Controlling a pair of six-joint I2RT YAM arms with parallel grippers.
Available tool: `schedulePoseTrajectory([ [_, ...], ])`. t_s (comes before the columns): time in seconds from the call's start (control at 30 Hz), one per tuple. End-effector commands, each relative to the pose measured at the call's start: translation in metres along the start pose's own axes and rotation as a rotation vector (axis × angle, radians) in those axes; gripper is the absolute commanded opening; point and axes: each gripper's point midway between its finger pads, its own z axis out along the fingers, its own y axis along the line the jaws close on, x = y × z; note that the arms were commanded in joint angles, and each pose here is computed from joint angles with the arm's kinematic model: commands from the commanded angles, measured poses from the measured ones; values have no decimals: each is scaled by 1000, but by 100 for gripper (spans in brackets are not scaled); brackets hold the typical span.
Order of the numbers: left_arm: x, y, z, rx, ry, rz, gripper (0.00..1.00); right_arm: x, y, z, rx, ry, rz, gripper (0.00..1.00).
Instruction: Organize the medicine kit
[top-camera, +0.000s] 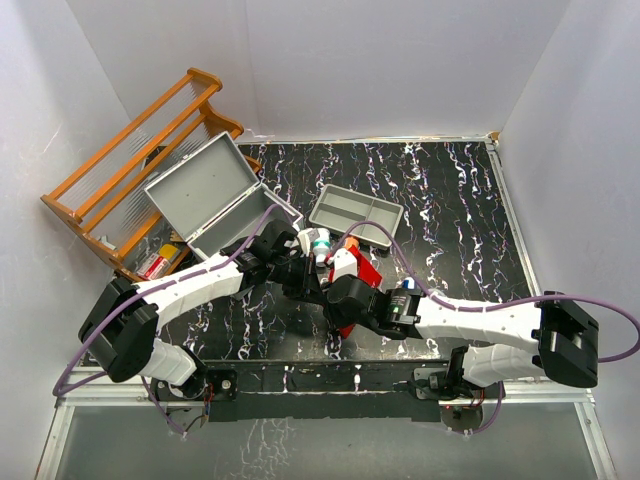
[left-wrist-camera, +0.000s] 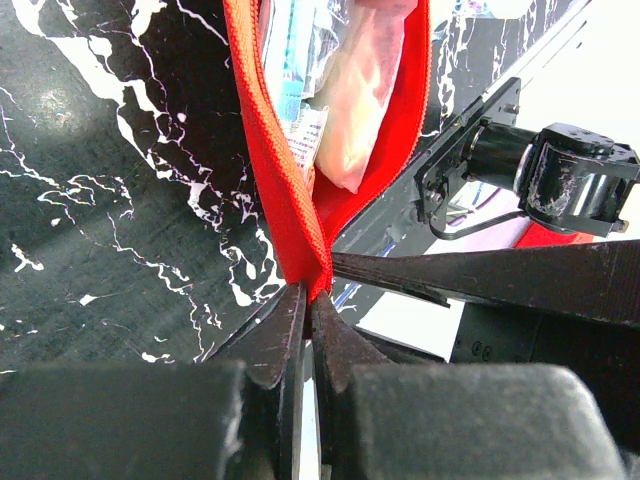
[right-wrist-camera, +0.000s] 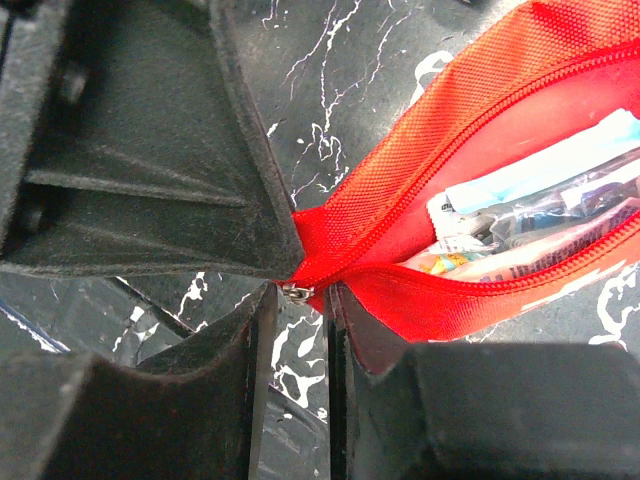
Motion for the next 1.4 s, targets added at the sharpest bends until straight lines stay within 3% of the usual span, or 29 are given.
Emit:
schedulePoseTrajectory([
  [0.0,-4,-19,-10,55,-13,28,0,-25,3,-3,18,-80,42,19],
  [0.23,-3,-15,-10,39,-11,37,0,-17,-9,-8,59,-53,35,0],
  [0.53,-3,-13,-10,26,-11,49,0,-19,-31,-18,173,-69,62,0],
  [1.0,-1,-5,-12,-9,-7,93,0,-7,-42,-23,233,95,-56,0],
  [1.17,-1,-1,-12,-29,-9,93,0,-15,-45,-20,196,87,18,4],
  [1.37,-1,-2,-12,-22,-12,91,0,-22,-43,-13,103,53,95,0],
])
